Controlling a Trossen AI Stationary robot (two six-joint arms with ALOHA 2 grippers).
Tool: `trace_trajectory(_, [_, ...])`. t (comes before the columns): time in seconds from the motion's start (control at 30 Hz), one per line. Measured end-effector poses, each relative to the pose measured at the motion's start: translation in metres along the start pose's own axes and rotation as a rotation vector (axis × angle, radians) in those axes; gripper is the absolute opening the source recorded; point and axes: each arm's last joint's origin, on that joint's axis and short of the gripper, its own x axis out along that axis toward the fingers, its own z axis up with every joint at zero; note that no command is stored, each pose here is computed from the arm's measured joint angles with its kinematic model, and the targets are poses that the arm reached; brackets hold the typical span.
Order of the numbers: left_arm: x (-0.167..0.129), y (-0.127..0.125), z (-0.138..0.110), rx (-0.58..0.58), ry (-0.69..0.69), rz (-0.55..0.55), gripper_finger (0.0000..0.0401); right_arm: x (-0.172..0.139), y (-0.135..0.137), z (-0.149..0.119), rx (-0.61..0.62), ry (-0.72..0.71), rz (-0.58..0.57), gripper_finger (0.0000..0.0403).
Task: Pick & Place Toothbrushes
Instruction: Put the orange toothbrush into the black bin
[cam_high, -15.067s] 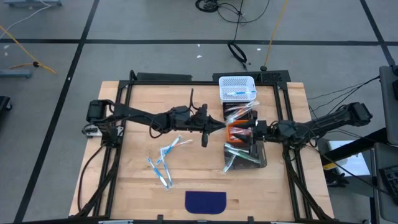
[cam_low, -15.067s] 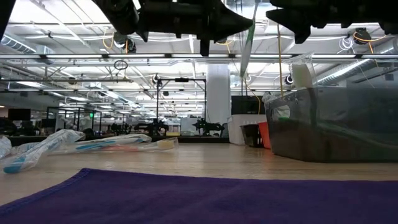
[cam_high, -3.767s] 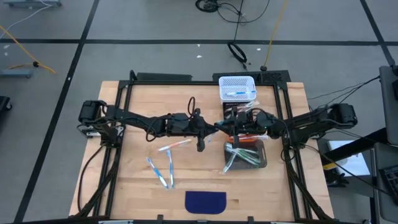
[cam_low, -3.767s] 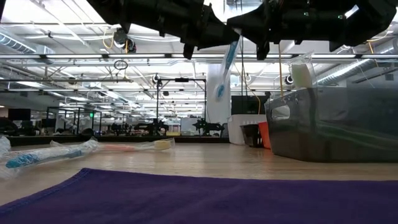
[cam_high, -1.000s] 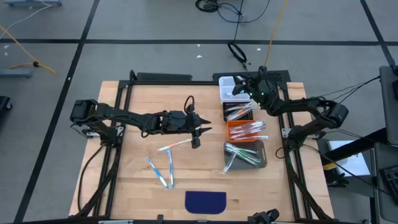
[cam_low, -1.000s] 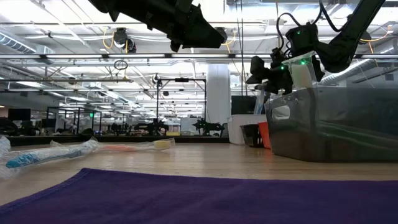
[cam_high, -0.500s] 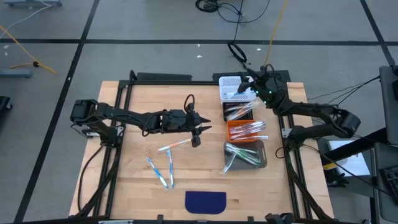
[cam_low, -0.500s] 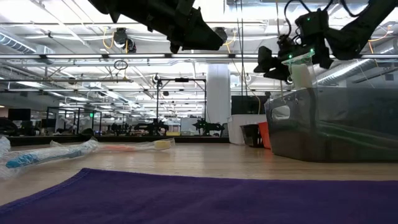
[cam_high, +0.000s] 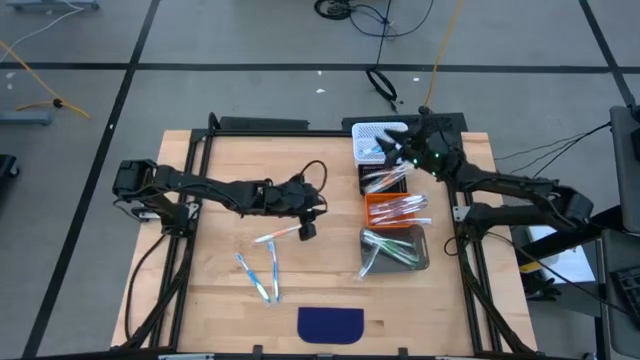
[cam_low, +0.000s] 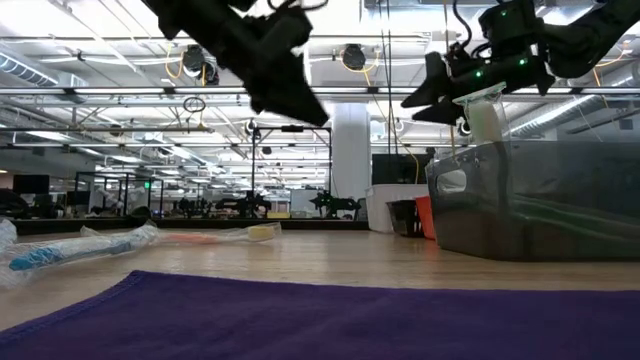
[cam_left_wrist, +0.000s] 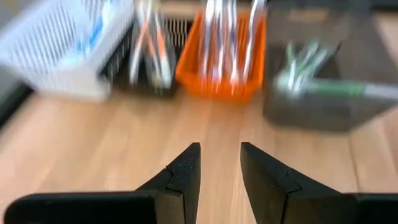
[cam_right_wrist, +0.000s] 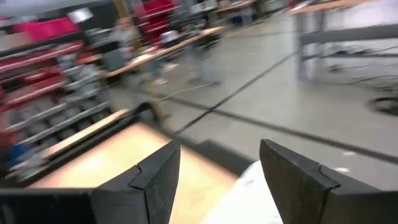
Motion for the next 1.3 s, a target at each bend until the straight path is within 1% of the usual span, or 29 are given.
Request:
trace_trajectory(0.2, [-0.004, -0.004, -0.023, -0.056, 0.24, -0.01, 0.0115, -0.005, 0.024, -0.005, -0.007, 0.058, 0.207, 0.021])
trace_trajectory(0.33, [-0.01, -0.009, -0.037, -0.072, 0.382, -0.017, 0.0115, -0.009, 0.041, -0.011, -0.013, 0.095, 0.33, 0.0208])
trace_trajectory(0.47, [-0.013, -0.014, -0.045, -0.086, 0.463, -0.003, 0.0115, -0.014, 0.059, -0.016, -0.02, 0.123, 0.432, 0.0208])
trace_trajectory(0.6, [-0.012, -0.015, -0.053, -0.074, 0.489, -0.002, 0.0115, -0.02, 0.073, -0.02, -0.025, 0.141, 0.502, 0.0208])
trace_trajectory(0.73, [-0.012, -0.015, -0.059, -0.092, 0.502, 0.007, 0.0115, -0.026, 0.085, -0.024, -0.031, 0.156, 0.559, 0.0208])
trace_trajectory(1.0, [-0.012, -0.011, -0.084, -0.11, 0.579, 0.035, 0.0115, -0.034, 0.1, -0.027, -0.043, 0.162, 0.633, 0.0208])
trace_trajectory(1.2, [-0.013, -0.009, -0.1, -0.159, 0.622, 0.062, 0.0115, -0.036, 0.103, -0.027, -0.046, 0.146, 0.654, 0.0208])
trace_trajectory(1.3, [-0.012, -0.01, -0.104, -0.18, 0.62, 0.027, 0.0115, -0.036, 0.103, -0.027, -0.048, 0.145, 0.652, 0.0208])
